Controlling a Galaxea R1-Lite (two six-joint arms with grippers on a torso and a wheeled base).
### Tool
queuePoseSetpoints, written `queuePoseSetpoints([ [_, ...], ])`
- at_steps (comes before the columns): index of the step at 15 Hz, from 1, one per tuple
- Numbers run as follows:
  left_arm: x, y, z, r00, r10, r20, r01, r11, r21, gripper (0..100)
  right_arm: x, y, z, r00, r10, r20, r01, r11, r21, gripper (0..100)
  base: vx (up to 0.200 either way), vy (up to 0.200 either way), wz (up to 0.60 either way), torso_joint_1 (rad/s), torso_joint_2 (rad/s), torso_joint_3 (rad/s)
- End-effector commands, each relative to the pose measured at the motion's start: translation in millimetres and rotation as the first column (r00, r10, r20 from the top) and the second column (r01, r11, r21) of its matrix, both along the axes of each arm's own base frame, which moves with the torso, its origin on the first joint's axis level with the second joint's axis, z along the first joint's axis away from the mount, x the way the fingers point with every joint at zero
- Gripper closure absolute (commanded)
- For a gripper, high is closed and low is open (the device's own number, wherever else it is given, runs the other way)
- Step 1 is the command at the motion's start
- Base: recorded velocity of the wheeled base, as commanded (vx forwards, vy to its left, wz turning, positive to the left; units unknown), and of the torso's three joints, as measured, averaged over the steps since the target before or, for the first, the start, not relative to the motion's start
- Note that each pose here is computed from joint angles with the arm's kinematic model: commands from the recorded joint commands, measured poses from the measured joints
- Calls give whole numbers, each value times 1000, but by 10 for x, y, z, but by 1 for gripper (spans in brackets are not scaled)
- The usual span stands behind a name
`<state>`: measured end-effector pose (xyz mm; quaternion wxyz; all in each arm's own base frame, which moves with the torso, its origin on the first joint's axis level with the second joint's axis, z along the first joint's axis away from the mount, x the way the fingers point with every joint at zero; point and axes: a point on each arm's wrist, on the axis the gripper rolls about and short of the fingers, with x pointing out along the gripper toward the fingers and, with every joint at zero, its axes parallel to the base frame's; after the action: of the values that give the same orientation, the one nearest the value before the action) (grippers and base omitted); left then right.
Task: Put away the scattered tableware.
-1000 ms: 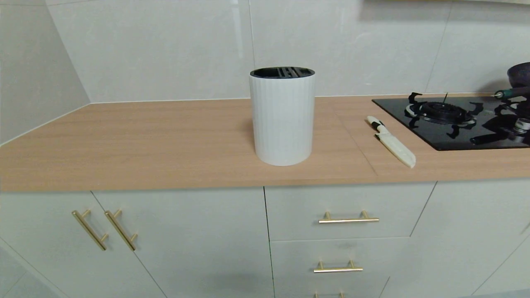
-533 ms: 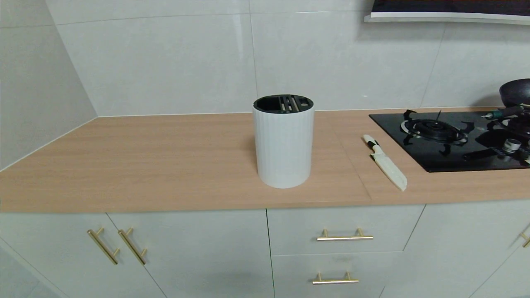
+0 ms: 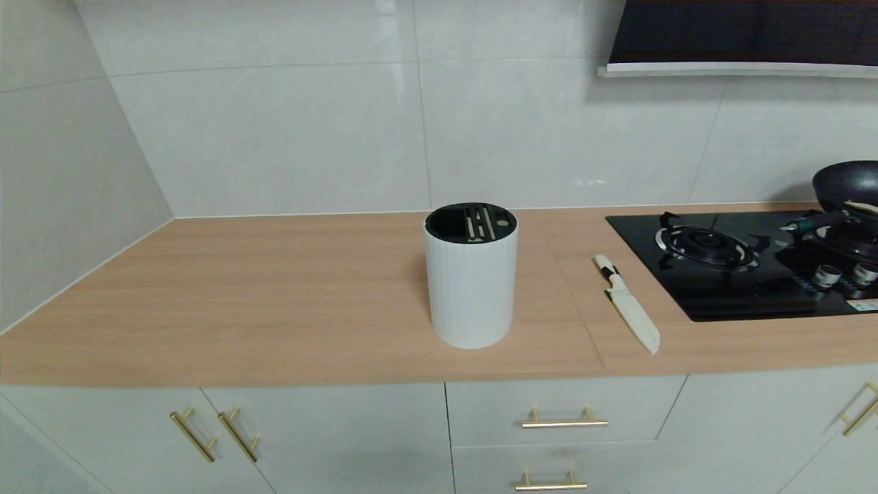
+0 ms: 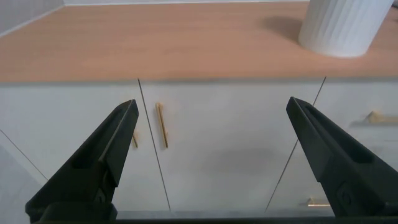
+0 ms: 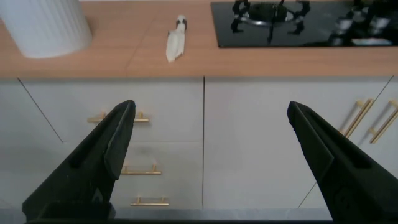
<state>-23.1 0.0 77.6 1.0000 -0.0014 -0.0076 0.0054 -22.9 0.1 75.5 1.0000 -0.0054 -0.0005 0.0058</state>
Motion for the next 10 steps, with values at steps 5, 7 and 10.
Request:
queuePoseSetpoints([
  [5,0,0,0,1000,1,0,-1,1000,0,0,1,0,0,1000,1,-1,-1,1000,0,0,0,0,0,253,-580,-320],
  [7,0,0,0,1000,1,0,-1,1000,0,0,1,0,0,1000,1,-1,-1,1000,-1,0,0,0,0,264,-586,-320],
  [10,0,0,0,1000,0,0,0,1000,0,0,1,0,0,1000,1,-1,-1,1000,0,0,0,0,0,201,-434,-235],
])
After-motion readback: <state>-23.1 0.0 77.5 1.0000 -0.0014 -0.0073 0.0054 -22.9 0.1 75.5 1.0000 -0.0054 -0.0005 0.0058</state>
